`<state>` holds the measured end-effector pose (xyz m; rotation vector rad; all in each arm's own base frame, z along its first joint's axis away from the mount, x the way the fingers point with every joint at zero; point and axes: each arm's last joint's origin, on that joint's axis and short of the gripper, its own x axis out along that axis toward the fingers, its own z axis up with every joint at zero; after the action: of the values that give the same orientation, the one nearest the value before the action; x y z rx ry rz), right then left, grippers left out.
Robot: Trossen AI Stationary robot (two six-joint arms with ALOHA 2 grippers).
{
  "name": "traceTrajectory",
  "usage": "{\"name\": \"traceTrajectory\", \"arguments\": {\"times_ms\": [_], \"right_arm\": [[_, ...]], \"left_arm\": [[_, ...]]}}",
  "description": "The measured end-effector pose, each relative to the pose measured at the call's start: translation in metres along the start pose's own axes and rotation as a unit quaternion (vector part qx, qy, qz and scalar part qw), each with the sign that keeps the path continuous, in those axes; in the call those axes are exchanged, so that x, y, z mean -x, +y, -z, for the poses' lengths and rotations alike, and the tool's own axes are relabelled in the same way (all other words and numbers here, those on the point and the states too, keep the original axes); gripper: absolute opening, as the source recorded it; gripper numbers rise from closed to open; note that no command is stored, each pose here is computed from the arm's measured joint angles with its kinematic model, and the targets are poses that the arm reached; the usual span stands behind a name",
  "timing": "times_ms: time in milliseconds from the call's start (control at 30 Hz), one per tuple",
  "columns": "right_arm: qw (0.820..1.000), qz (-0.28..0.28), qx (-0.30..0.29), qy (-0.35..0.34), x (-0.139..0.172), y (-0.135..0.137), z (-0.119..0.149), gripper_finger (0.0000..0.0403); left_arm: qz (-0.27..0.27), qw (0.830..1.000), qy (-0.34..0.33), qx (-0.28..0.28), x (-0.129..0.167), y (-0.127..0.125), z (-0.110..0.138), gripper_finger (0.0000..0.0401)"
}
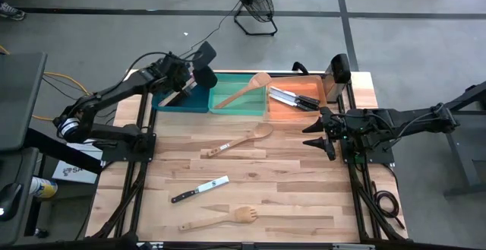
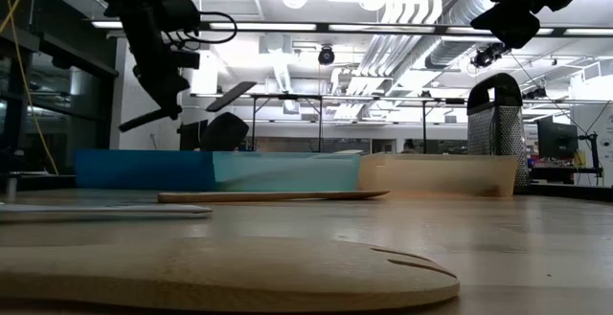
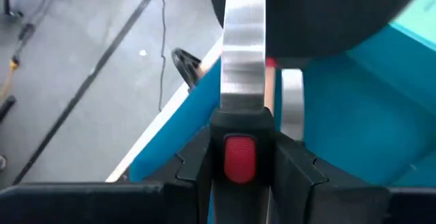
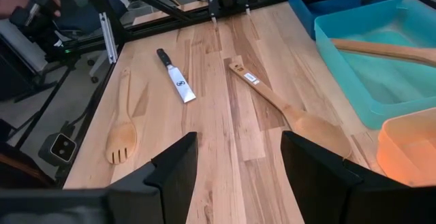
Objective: Pick & Place Kitchen Items
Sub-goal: Put the black spatula into the blue bin
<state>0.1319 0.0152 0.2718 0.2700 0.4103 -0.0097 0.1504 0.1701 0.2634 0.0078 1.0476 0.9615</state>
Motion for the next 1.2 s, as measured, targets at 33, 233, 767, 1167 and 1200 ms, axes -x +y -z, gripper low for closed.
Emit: {"name": "traceTrajectory", "arguments": {"times_ms": [33, 233, 767, 1167, 1200], "right_arm": [[1.0, 0.0, 0.0, 0.0, 0.0, 0.0, 0.0, 0.0203], [1.0, 0.0, 0.0, 0.0, 0.0, 0.0, 0.0, 0.0203], [1.0, 0.0, 0.0, 0.0, 0.0, 0.0, 0.0, 0.0203], [1.0, 0.0, 0.0, 0.0, 0.0, 0.0, 0.0, 0.0203], [1.0, 0.0, 0.0, 0.0, 0.0, 0.0, 0.0, 0.0203]], "left_arm": [[-0.001, 1.0, -0.005, -0.001, 0.0, 0.0, -0.001, 0.0105], [-0.001, 1.0, -0.018, -0.018, -0.005, -0.004, 0.004, 0.0105], [-0.011, 0.998, -0.065, 0.008, -0.013, -0.028, 0.084, 0.0105], [-0.052, 0.998, -0.045, 0.008, -0.024, -0.034, 0.099, 0.0105], [-0.052, 0.998, -0.045, 0.008, -0.025, -0.034, 0.099, 0.0105]]}}
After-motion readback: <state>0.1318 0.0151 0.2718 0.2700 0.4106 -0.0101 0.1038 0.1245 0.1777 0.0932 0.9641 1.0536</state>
